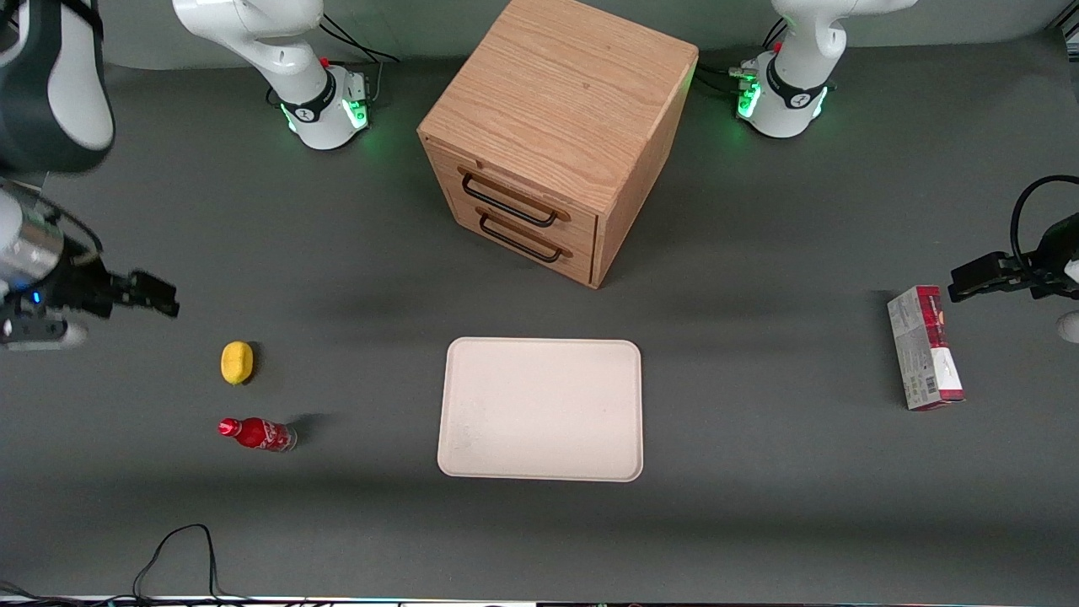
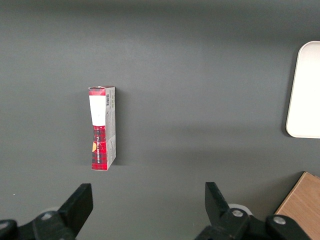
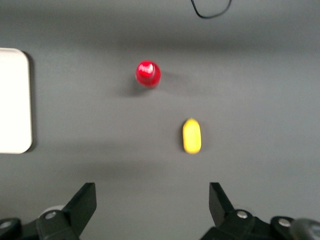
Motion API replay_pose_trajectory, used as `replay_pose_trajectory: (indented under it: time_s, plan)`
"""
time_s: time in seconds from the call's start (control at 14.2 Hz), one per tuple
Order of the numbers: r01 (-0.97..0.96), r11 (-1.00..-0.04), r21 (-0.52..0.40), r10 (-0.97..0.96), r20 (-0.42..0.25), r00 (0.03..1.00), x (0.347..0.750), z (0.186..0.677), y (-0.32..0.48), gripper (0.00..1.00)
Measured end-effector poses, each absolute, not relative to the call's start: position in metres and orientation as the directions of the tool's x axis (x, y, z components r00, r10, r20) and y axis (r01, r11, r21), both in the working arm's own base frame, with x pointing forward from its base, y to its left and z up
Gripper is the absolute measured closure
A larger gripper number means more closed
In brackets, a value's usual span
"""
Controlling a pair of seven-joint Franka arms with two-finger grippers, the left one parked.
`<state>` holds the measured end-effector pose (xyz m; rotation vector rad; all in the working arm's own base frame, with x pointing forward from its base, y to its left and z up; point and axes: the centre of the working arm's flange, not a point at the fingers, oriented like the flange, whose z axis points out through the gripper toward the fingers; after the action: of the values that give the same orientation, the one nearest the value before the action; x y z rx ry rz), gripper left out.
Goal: Place coke bottle on tray
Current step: 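Move the right gripper down over the red Coca-Cola bottle and close it, then lift the bottle with the right gripper and carry it toward the white tray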
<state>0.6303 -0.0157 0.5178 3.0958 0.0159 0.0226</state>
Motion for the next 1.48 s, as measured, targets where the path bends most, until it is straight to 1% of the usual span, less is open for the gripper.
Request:
replay_pose_trajectory:
  time_s: [0.21,0.35,0.49,0.77,1.06,1.13,1.27,1.34,1.41,1.48]
  plan:
    - [0.032,-0.998,0.047,0.034,0.055,0.998,0.685,0.455,-0.017,0.00]
    - [0.033,-0.999,0.005,0.033,0.078,0.996,0.706,0.411,-0.014,0.00]
    - [0.041,-0.999,-0.015,0.040,0.080,0.996,0.716,0.381,-0.012,0.00]
    - [0.041,-0.999,-0.015,0.039,0.106,0.994,0.722,0.349,-0.012,0.00]
    - [0.040,-0.999,-0.015,0.038,0.085,0.996,0.717,0.318,-0.012,0.02]
    - [0.041,-0.999,-0.015,0.039,0.083,0.996,0.716,0.316,-0.012,0.11]
    - [0.041,-0.999,-0.015,0.039,0.084,0.996,0.716,0.317,-0.011,0.32]
    - [0.041,-0.999,-0.016,0.039,0.085,0.996,0.716,0.317,-0.011,0.41]
    - [0.040,-0.999,-0.016,0.039,0.087,0.995,0.717,0.318,-0.011,0.55]
    - [0.040,-0.999,-0.017,0.038,0.089,0.995,0.717,0.319,-0.012,0.65]
